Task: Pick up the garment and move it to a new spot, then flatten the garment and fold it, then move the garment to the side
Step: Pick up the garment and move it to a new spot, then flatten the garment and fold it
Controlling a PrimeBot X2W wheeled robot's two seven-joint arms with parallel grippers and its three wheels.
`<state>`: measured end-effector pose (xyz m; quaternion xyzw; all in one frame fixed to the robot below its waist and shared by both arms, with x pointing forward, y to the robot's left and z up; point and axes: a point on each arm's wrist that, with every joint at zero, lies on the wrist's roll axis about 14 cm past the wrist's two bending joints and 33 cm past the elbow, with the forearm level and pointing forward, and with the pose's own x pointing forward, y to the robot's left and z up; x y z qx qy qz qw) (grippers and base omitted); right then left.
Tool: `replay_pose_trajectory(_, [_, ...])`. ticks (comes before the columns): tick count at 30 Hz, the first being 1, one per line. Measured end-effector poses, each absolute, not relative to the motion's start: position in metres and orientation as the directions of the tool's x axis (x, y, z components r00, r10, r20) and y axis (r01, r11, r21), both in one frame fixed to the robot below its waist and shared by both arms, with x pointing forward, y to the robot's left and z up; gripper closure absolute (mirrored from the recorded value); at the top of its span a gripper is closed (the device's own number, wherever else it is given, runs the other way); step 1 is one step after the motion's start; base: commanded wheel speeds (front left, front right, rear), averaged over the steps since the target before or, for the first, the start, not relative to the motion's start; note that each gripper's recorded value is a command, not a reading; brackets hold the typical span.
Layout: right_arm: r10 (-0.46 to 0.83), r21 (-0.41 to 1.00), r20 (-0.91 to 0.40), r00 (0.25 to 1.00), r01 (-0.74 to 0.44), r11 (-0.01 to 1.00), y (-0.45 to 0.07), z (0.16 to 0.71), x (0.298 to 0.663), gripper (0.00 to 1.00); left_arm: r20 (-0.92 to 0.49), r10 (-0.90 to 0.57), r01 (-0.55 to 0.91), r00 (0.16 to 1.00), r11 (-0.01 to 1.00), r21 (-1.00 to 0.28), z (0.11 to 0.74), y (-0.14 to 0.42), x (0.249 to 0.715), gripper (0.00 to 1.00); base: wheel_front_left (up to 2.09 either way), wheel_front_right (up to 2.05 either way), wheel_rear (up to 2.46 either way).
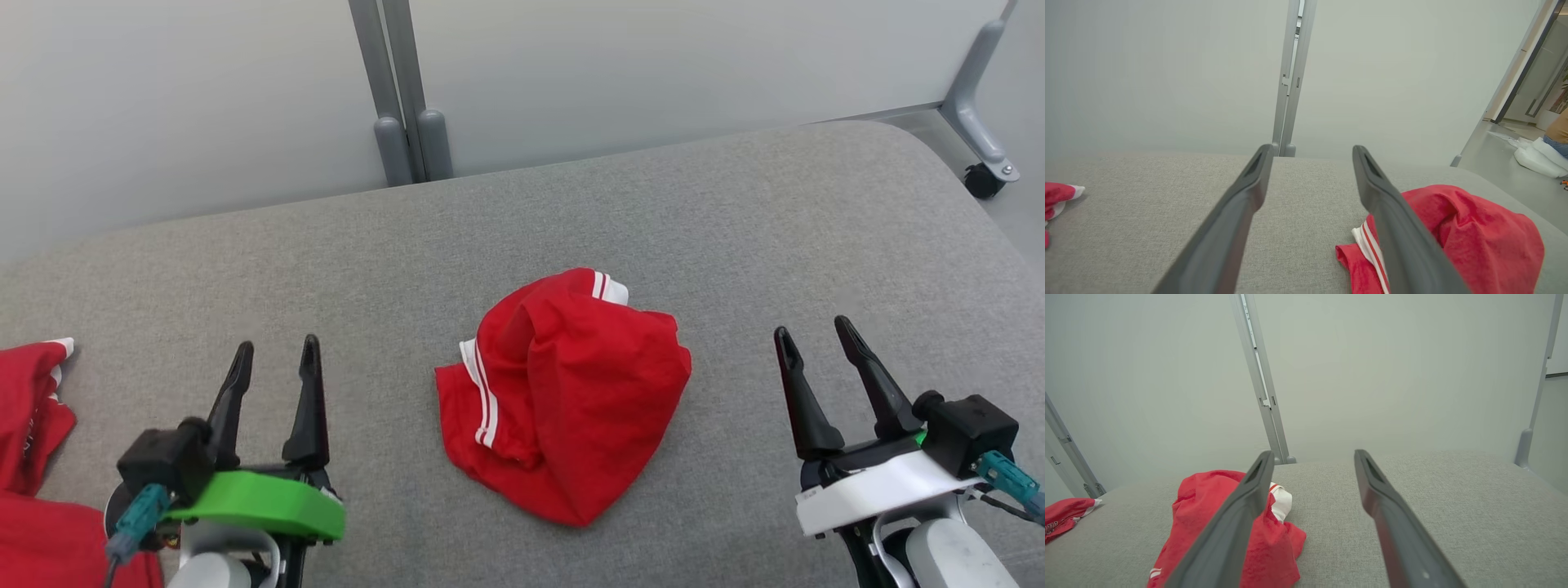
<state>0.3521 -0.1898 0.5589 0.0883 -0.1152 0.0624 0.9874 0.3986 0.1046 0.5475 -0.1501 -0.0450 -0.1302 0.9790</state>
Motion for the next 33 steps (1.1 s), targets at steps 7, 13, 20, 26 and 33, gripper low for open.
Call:
replay_pose_trajectory(7, [0.072, 0.2, 0.222, 0.972, -0.118, 0.973, -0.192, 0.551, 0.342, 0.0, 0.124, -0.19, 0.214, 0.974, 0.952, -0.219, 0.536, 0.117, 0.379, 0.0, 0.0, 0.0, 0.0])
replay_pose_trajectory(13, [0.087, 0.192, 0.212, 0.973, -0.129, 0.973, -0.189, 0.548, 0.341, 0.0, 0.128, -0.197, 0.222, 0.972, 0.947, -0.231, 0.535, 0.11, 0.377, 0.0, 0.0, 0.0, 0.0])
replay_pose_trajectory(20, [0.097, 0.177, 0.215, 0.972, -0.136, 0.975, -0.19, 0.55, 0.343, 0.0, 0.128, -0.201, 0.226, 0.971, 0.946, -0.233, 0.533, 0.109, 0.378, 0.0, 0.0, 0.0, 0.0])
replay_pose_trajectory(26, [0.1, 0.179, 0.211, 0.972, -0.139, 0.974, -0.188, 0.548, 0.343, 0.0, 0.113, -0.213, 0.234, 0.971, 0.946, -0.225, 0.527, 0.106, 0.377, 0.0, 0.0, 0.0, 0.0])
replay_pose_trajectory(33, [0.102, 0.178, 0.212, 0.972, -0.141, 0.974, -0.188, 0.549, 0.344, 0.0, 0.102, -0.22, 0.238, 0.97, 0.946, -0.222, 0.523, 0.105, 0.378, 0.0, 0.0, 0.0, 0.0])
